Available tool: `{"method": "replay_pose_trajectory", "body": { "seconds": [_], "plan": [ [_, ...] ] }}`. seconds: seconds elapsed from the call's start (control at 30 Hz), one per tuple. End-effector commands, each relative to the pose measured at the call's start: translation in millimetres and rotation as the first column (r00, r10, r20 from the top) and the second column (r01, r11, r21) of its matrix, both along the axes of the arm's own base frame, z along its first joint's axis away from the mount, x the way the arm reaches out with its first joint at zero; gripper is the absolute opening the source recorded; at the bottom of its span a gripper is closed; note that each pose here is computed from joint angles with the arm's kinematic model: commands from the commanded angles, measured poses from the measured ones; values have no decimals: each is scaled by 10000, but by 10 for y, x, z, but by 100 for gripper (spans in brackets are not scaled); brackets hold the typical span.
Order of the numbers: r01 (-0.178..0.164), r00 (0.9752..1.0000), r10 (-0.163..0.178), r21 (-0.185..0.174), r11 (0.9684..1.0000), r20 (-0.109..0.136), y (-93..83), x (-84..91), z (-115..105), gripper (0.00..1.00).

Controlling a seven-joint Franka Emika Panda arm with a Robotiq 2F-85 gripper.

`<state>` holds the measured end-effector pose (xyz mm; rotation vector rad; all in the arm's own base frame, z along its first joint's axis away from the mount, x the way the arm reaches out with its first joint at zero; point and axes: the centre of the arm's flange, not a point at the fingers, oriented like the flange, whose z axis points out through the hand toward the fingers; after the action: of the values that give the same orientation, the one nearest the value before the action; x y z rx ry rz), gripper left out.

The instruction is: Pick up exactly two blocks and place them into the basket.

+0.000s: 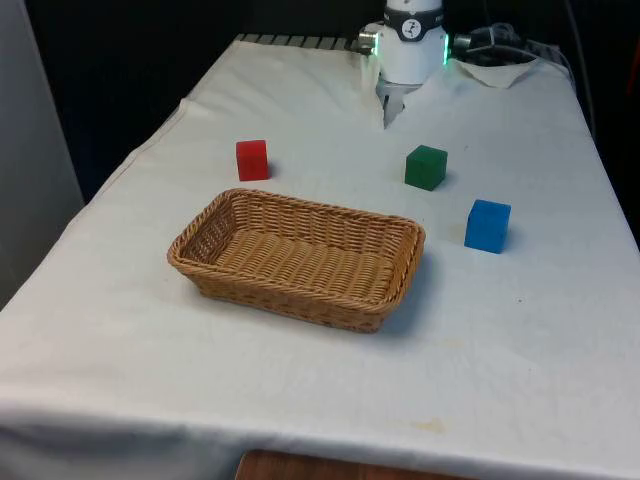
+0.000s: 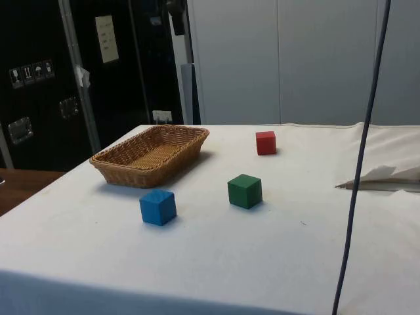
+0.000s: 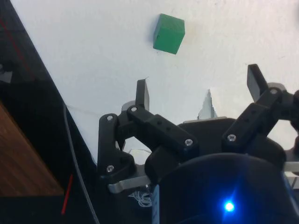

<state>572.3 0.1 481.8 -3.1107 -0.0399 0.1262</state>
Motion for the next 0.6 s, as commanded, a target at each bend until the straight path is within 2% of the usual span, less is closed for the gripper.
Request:
{"method": "replay_pose_trajectory", "body": {
  "seconds": [0.0, 0.3, 0.33, 0.37, 0.57],
  "plan": [
    [1, 10000, -1, 0, 10000, -10, 0, -2, -5, 100],
    [-26, 10000, 26, -136, 9999, 40, -221, -108, -160, 100],
    [0, 9999, -1, -64, 10000, -117, -194, -83, -174, 100],
    [-18, 10000, 18, -142, 9999, 26, -246, -121, -171, 100],
    [-12, 10000, 11, -289, 9996, -53, -427, -197, -221, 100]
  ]
}}
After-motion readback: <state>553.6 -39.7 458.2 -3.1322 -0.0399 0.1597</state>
